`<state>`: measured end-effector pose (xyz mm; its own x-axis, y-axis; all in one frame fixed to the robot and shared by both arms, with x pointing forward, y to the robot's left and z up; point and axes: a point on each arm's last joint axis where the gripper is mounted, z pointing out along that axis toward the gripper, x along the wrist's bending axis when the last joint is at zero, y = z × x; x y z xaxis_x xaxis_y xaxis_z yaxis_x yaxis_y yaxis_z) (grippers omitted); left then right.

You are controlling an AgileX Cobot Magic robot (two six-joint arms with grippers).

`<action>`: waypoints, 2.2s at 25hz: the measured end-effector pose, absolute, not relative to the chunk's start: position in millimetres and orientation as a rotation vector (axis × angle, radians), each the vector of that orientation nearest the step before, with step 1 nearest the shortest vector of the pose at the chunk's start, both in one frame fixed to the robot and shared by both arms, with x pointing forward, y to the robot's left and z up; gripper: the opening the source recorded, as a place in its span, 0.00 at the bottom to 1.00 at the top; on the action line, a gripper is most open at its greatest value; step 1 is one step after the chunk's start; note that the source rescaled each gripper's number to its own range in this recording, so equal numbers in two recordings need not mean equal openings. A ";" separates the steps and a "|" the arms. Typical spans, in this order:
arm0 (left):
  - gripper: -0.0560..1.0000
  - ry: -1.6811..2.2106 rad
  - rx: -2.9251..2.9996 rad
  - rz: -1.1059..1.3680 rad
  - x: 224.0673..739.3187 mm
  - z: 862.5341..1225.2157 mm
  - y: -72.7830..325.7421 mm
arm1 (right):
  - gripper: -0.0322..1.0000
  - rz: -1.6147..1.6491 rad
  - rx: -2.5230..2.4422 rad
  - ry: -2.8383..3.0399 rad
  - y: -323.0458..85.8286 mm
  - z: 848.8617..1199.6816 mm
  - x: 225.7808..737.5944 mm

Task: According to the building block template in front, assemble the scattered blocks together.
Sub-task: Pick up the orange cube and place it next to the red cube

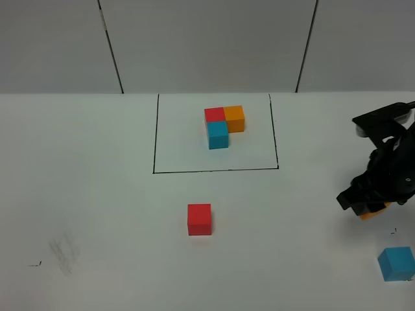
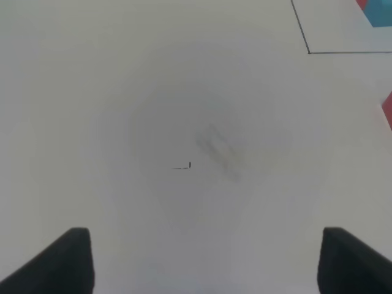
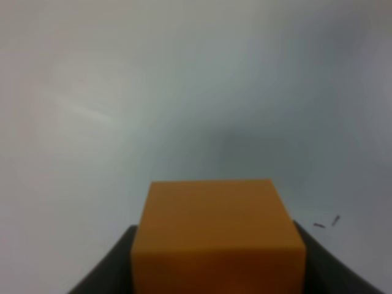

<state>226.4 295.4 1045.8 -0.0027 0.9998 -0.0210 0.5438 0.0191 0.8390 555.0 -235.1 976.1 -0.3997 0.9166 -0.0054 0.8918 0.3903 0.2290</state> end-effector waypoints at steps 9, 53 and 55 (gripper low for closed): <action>0.80 1.625 1.603 0.862 226.4 1045.8 295.4 | 0.03 0.261 1.227 2.748 -209.2 979.9 548.4; 0.80 1.625 1.603 0.862 226.4 1045.8 295.4 | 0.03 0.372 0.134 3.079 -89.3 957.3 576.5; 0.80 1.625 1.603 0.862 226.4 1045.8 295.4 | 0.03 0.374 0.132 3.077 -86.6 956.0 581.1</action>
<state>226.4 295.4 1045.8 -0.0027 0.9998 -0.0210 0.5438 0.0191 0.8390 581.1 -86.6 956.0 -0.9956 0.0892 -0.0283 0.0798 0.9673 0.2406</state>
